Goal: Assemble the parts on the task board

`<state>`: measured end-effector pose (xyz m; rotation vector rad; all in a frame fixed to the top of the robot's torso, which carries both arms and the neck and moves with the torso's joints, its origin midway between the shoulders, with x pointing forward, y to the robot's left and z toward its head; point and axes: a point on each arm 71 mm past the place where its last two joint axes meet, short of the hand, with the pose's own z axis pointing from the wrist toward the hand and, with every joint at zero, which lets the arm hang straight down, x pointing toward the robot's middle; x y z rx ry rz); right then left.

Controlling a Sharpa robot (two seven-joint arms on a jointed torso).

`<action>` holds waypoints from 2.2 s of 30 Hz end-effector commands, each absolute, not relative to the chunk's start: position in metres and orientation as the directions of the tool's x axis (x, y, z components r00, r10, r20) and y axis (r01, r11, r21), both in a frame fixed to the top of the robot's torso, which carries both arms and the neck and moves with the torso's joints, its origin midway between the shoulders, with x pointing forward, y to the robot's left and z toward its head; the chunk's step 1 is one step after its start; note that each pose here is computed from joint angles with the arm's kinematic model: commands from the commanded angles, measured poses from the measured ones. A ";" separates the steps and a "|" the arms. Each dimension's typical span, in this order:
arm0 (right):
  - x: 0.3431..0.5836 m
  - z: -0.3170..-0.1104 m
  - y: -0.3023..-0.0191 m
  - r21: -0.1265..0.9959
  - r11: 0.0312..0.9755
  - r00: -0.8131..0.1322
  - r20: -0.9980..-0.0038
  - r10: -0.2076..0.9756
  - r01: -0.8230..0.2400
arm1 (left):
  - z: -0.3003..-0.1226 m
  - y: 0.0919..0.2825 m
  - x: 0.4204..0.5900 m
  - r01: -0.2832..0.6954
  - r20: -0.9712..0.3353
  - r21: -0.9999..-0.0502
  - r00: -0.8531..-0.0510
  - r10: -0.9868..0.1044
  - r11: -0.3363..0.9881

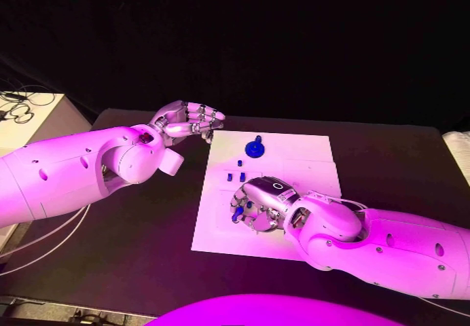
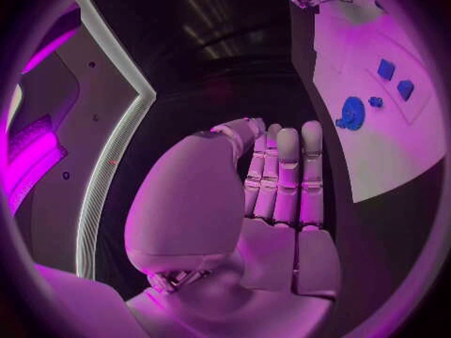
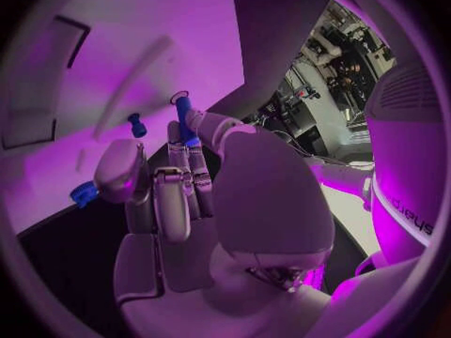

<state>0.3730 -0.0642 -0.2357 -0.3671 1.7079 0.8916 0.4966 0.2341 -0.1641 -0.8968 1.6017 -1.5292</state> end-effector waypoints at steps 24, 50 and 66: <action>0.371 -0.243 -0.060 0.280 0.664 -0.302 -0.949 0.085 -0.693 | -0.164 0.233 0.496 -0.004 -0.032 -0.999 -0.501 -0.865 0.039; 0.371 -0.239 -0.062 0.309 0.637 -0.268 -0.950 0.163 -0.706 | -0.164 0.234 0.495 -0.011 -0.030 -0.999 -0.505 -0.863 0.042; 0.385 -0.201 -0.134 0.556 0.672 -0.360 -0.831 0.424 -0.490 | -0.165 0.239 0.495 -0.013 -0.033 -0.999 -0.499 -0.866 0.045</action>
